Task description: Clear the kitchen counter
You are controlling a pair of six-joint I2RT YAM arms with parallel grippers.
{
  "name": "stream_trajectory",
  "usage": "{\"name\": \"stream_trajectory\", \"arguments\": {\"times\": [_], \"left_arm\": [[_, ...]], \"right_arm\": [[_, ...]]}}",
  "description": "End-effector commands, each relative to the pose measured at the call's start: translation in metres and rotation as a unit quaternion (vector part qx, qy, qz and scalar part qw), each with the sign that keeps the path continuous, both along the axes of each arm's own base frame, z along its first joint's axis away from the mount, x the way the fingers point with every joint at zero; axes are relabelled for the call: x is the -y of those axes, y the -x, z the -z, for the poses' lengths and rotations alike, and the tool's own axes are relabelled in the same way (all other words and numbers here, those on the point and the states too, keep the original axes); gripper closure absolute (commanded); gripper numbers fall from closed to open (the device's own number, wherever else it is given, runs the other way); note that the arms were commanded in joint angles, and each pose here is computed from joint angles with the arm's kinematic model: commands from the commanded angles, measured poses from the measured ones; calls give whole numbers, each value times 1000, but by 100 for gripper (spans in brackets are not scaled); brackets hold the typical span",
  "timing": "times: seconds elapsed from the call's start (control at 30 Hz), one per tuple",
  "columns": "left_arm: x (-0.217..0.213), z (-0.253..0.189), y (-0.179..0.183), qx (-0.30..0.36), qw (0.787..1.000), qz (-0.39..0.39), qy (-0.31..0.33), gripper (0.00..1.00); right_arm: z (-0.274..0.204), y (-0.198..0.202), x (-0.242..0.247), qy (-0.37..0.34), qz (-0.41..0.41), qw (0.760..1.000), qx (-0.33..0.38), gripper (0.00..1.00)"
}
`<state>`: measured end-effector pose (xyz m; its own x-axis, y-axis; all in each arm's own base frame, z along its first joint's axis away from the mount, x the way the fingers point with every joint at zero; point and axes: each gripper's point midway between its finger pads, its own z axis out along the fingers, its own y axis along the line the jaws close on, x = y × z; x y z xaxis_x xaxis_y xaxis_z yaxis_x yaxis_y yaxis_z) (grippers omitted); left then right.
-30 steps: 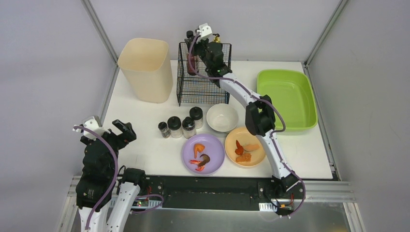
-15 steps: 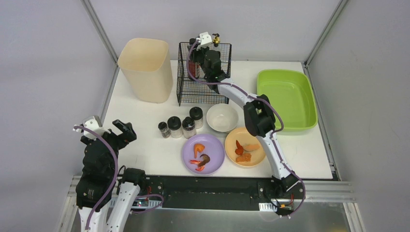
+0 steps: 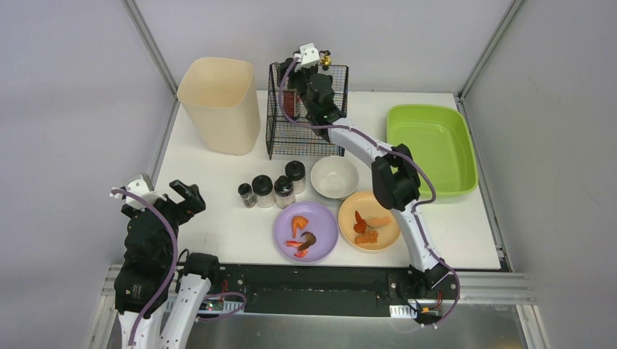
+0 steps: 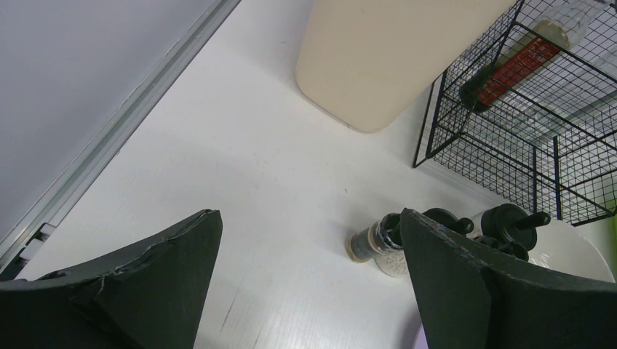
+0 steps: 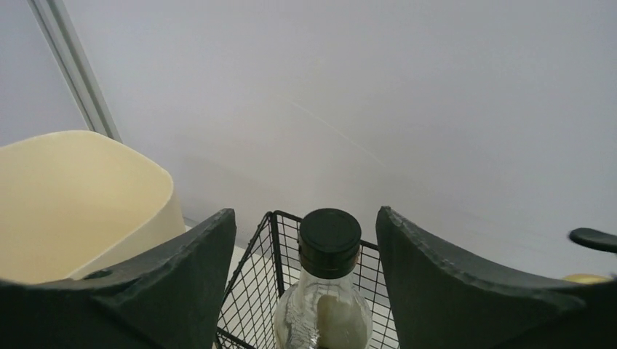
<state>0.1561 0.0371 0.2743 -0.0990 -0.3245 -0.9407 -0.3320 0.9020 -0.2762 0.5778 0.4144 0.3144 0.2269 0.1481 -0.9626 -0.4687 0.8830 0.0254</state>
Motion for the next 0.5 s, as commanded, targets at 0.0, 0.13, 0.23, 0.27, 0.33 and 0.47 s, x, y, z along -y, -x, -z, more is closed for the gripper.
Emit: {"name": "stream_trajectory", "arguments": {"times": [0.0,0.13,0.23,0.27,0.33,0.47], "left_arm": [[0,-7,-6,14,1000,0,-2,4],[0,-7,-7,11,1000,1,-3,3],[1,-6,-7,10,1000,2,-5,1],[1,-6,-7,10,1000,2,-6,1],[1,-5,-8,8,1000,3,-5,1],[4,-5,-9,6,1000,12,-6,1]], "right_arm": [[-99,39,21,-49,13,995,85,25],[-104,66,25,-36,14,995,94,22],[-98,91,26,-13,12,996,82,18],[-101,100,28,-11,11,997,79,17],[-105,120,33,-2,3,998,69,16],[-97,159,34,31,-23,998,44,13]]}}
